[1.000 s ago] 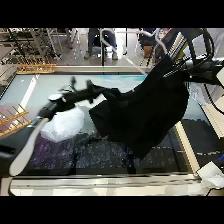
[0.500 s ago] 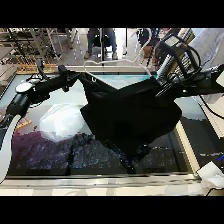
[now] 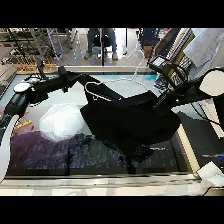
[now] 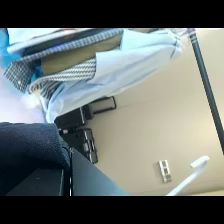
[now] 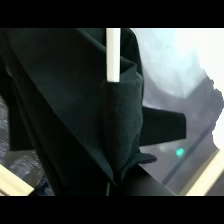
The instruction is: Fold the clothes and pants, and hang the long-sleeved shirts on hangers.
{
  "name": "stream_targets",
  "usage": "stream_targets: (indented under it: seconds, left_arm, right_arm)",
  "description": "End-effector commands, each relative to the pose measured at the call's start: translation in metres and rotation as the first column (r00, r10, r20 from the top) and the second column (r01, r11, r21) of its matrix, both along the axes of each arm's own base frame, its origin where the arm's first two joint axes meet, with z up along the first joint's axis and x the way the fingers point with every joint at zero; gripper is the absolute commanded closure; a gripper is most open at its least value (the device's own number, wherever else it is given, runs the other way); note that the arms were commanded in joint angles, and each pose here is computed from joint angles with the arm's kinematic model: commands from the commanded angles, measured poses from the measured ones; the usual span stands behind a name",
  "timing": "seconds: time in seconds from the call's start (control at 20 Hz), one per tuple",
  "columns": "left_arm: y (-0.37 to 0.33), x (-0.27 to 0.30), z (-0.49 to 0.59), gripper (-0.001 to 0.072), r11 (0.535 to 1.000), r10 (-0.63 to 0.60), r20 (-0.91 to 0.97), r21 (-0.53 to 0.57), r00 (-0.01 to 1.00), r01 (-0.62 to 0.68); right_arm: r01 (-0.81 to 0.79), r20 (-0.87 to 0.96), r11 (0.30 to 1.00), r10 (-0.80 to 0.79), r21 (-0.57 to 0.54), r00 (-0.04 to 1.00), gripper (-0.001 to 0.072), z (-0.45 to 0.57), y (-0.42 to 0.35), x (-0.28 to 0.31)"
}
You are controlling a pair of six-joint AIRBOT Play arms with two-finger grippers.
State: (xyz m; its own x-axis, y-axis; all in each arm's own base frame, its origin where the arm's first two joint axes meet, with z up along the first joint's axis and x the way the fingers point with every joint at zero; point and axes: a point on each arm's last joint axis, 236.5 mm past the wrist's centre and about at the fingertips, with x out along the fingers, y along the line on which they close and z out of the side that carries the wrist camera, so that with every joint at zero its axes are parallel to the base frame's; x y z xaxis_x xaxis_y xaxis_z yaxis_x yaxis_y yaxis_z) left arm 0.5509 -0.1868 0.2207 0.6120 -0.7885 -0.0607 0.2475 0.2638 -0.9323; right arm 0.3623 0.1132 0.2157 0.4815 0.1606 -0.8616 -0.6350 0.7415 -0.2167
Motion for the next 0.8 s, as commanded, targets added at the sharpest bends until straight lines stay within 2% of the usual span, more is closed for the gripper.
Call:
stream_targets:
  seconds: [0.0, 0.35, 0.75]
  left_arm:
    - [0.000, -0.002, -0.004, 0.0695, 1.000, -0.008, 0.003, 0.026, 1.000, 0.008]
    - [0.007, -0.003, -0.008, 0.0695, 0.999, -0.013, -0.003, 0.042, 1.000, 0.013]
    - [0.001, -0.013, -0.008, 0.0695, 0.997, -0.064, -0.008, 0.040, 0.998, 0.065]
  right_arm:
    - [0.013, 0.076, 1.000, -0.013, -0.003, 0.997, 0.0683, 0.007, -0.003, 0.015]
    - [0.035, 0.222, 0.999, -0.027, -0.033, 0.975, 0.0684, 0.042, -0.019, 0.017]
    - [0.002, 0.108, 0.996, 0.007, -0.090, 0.994, 0.0684, -0.009, -0.015, 0.029]
